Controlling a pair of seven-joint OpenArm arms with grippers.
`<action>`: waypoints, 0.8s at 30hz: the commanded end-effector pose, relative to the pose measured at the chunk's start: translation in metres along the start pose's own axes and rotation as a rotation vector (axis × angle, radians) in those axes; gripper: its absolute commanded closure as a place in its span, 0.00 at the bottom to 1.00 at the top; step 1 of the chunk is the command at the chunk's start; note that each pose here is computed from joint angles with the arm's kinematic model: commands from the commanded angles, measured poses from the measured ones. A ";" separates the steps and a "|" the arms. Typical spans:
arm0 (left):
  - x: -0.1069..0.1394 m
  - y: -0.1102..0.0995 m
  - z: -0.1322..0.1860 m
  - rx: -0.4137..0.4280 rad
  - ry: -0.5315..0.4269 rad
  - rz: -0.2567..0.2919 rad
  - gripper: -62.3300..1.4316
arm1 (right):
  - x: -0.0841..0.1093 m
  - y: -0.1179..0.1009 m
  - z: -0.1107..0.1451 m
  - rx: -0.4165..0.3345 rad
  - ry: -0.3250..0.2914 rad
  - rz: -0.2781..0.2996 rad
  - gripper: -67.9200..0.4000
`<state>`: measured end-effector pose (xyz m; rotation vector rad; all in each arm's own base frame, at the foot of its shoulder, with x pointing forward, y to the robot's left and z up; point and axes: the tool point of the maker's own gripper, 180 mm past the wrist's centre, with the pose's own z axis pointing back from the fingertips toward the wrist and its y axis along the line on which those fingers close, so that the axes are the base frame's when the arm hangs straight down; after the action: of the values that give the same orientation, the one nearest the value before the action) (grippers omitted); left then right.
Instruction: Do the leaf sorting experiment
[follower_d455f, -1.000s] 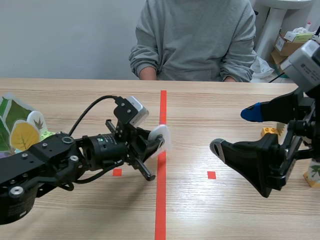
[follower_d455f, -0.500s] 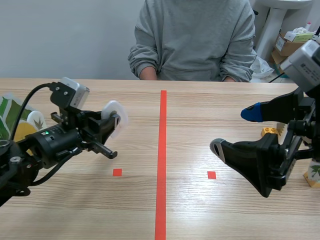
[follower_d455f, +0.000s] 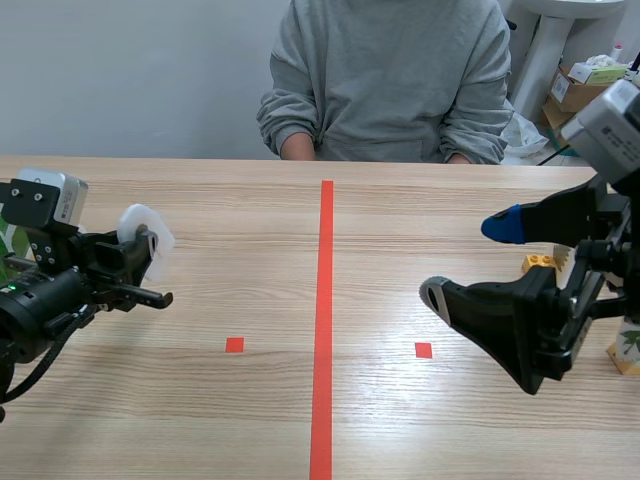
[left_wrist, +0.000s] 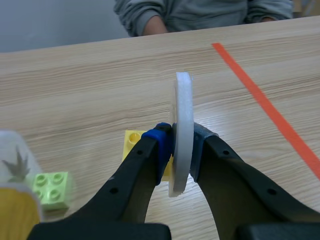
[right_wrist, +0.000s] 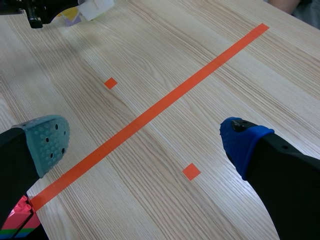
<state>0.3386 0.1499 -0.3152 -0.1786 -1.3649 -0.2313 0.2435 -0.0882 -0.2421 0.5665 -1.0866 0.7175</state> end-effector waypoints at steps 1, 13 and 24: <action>0.009 0.001 -0.005 0.020 -0.032 0.006 0.91 | 0.012 -0.001 0.001 0.002 -0.042 0.015 0.08; -0.020 0.028 -0.025 0.122 0.046 -0.004 0.91 | 0.014 -0.001 0.001 0.002 -0.047 0.017 0.08; -0.046 0.051 -0.035 0.205 0.124 -0.027 0.91 | 0.014 -0.001 0.001 0.002 -0.047 0.017 0.08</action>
<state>0.3693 0.1961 -0.3793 0.0287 -1.2152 -0.1266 0.2437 -0.0880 -0.2414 0.5682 -1.0905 0.7166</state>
